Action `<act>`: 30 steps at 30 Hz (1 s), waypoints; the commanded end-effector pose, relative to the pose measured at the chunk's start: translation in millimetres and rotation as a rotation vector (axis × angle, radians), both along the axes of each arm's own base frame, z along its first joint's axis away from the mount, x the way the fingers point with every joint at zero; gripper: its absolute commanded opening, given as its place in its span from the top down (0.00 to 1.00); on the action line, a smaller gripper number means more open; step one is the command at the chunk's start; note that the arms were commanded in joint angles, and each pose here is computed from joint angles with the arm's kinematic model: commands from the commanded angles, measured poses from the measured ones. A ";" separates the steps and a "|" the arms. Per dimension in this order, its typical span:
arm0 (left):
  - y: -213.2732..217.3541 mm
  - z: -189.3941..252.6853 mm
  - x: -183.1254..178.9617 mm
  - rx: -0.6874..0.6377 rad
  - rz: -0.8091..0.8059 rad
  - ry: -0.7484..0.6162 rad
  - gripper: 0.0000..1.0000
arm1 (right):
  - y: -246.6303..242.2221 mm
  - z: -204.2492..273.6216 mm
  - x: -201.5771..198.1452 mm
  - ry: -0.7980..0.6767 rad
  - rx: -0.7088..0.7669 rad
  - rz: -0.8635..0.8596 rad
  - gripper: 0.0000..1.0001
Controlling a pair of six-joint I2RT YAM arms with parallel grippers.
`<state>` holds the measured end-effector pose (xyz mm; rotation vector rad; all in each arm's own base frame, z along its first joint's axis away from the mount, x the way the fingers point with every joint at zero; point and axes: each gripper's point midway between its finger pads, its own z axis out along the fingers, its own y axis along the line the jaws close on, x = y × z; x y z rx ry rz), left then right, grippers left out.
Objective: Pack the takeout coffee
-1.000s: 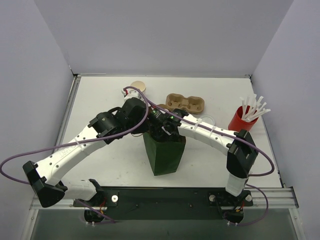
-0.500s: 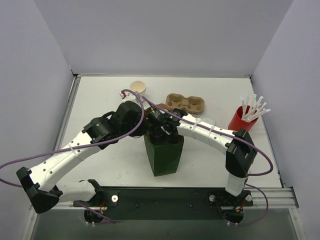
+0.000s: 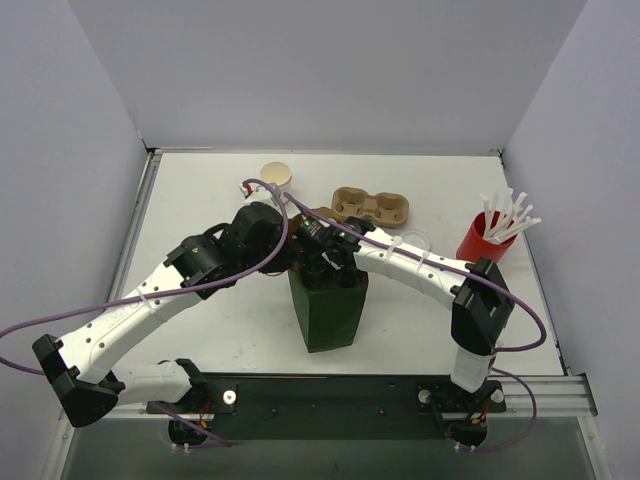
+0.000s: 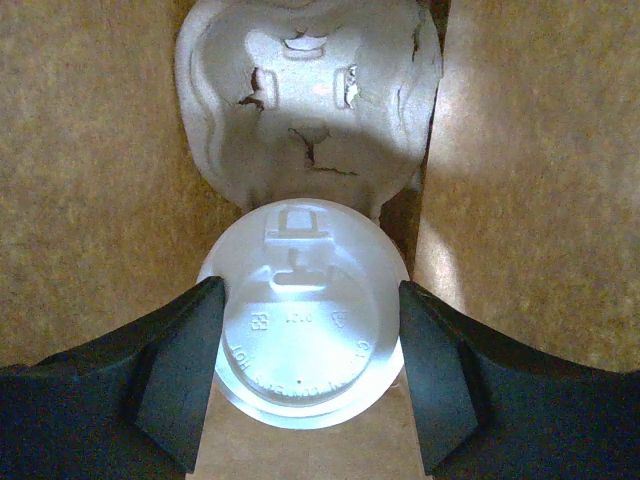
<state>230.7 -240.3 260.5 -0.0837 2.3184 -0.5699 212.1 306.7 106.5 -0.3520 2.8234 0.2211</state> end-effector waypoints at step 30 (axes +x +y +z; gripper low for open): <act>0.4 30.6 19.4 -0.049 0.028 -0.121 1.00 | -39.3 7.7 -21.7 0.044 -0.152 0.010 0.37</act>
